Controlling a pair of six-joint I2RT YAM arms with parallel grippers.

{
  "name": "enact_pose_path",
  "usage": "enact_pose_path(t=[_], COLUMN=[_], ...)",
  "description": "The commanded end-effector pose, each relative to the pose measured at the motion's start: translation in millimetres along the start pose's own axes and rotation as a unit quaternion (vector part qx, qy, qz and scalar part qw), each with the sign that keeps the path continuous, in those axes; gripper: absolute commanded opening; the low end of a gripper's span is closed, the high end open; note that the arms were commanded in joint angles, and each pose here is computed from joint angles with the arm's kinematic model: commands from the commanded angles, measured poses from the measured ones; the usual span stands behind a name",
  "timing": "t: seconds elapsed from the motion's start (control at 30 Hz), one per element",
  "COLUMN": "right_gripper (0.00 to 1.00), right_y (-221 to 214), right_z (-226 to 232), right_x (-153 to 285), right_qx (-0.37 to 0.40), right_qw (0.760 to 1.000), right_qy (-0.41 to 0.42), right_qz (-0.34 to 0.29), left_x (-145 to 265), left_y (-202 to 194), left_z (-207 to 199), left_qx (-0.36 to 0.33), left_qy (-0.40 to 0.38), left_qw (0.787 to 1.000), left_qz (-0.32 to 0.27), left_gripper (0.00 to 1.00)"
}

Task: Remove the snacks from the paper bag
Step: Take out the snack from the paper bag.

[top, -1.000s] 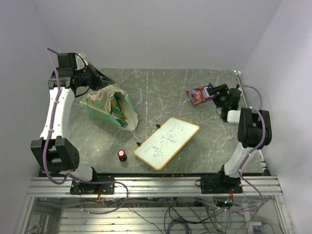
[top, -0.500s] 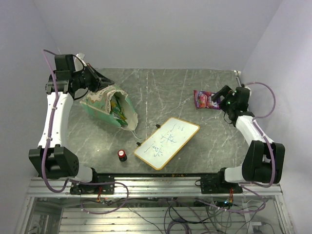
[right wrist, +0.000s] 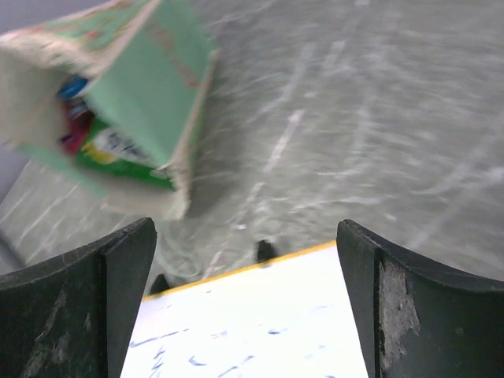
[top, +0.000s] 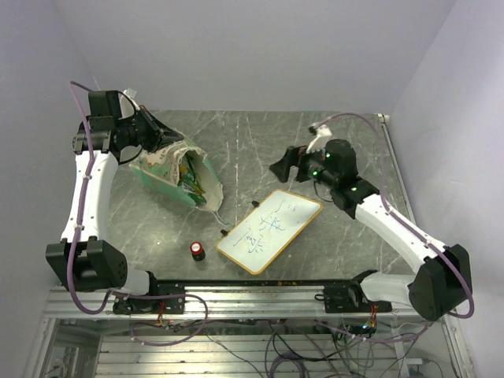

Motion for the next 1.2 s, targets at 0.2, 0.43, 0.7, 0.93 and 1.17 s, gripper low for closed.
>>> enact_pose_path(t=[0.2, 0.43, 0.7, 0.93, 1.17], right_gripper=[0.85, 0.74, 0.62, 0.49, 0.43], right_y=[-56.8, -96.9, -127.4, -137.5, -147.4], right_z=[98.8, 126.4, 134.8, 133.0, 125.1], right_x=[-41.9, -101.8, -137.8, -170.0, -192.2], right_qx=[0.254, 0.301, 0.366, 0.378, 0.4], right_qw=[0.939, 0.912, 0.869, 0.867, 0.869], right_qy=[0.231, 0.28, 0.332, 0.319, 0.282], right_qz=[0.007, 0.009, -0.03, -0.056, -0.069], left_x=[10.1, 9.6, 13.1, 12.9, 11.8], left_y=[-4.8, -5.0, -20.4, -26.7, -26.2], left_z=[-0.9, -4.6, 3.9, 9.0, 7.3], left_qx=[-0.022, -0.018, -0.014, 0.002, 0.019], left_qy=[0.013, 0.002, 0.023, 0.04, 0.027], left_qw=[1.0, 1.0, 0.999, 0.998, 0.998], left_qz=[-0.009, 0.0, 0.022, 0.055, 0.046], left_gripper=[0.07, 0.07, 0.07, 0.07, 0.07])
Point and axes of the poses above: each gripper's point midway between its finger pads, its own x axis back along the fingers, its own z axis along the line the jaws close on, y = z × x, the point moved 10 cm from there along x, back along the fingers, and after that the axes turned 13 degrees about -x, right-handed, at the moved point
